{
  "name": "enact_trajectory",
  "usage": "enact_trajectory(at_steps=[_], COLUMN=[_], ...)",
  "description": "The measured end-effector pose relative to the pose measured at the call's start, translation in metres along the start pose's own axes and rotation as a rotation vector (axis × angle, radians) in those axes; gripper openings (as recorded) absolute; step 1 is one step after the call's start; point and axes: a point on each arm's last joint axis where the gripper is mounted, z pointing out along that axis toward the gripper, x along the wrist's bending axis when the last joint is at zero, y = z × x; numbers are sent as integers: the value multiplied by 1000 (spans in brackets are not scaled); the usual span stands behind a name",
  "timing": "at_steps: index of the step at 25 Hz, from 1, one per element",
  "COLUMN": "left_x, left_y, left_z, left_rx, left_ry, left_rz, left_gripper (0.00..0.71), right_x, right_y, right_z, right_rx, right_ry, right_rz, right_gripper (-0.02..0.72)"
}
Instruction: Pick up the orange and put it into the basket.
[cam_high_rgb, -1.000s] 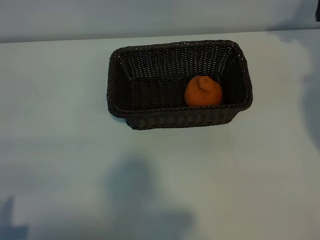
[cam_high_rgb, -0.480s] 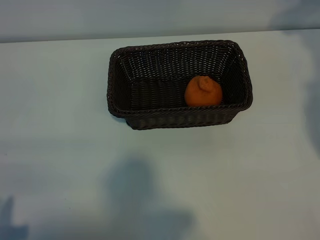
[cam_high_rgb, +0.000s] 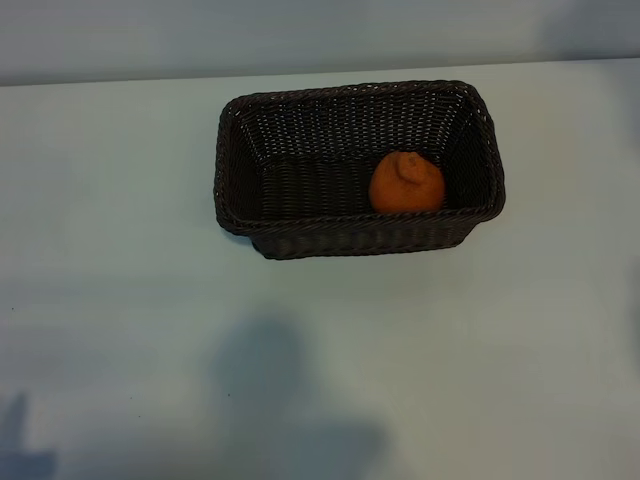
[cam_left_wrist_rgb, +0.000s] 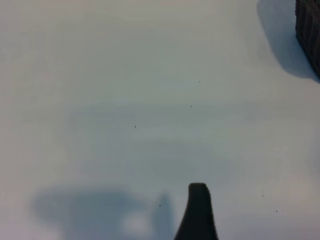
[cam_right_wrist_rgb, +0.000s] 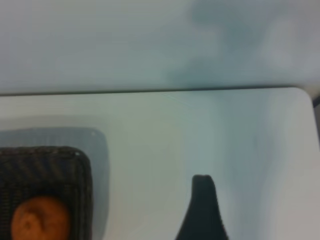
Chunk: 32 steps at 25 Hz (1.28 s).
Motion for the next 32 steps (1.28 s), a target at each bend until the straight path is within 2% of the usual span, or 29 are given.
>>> enact_trajectory(at_steps=[7, 18, 23, 28, 32], left_x=[0, 0, 0, 0, 0], left_y=[0, 0, 0, 0, 0], left_z=[0, 0, 0, 0, 0], left_rx=[0, 0, 0, 0, 0], left_ry=[0, 0, 0, 0, 0], left_rz=[0, 0, 0, 0, 0], left_gripper=[592, 592, 592, 592, 592], right_x=[4, 9, 9, 7, 5], right_y=[-35, -132, -182, -229, -263], right_z=[-81, -203, -225, -224, -221], right_rx=[-113, -344, -395, -398, -454], right_ry=[-3, -15, -16, -33, -44], right_rz=[-20, -39, -43, -44, -47], right_gripper=[532, 530, 530, 530, 530])
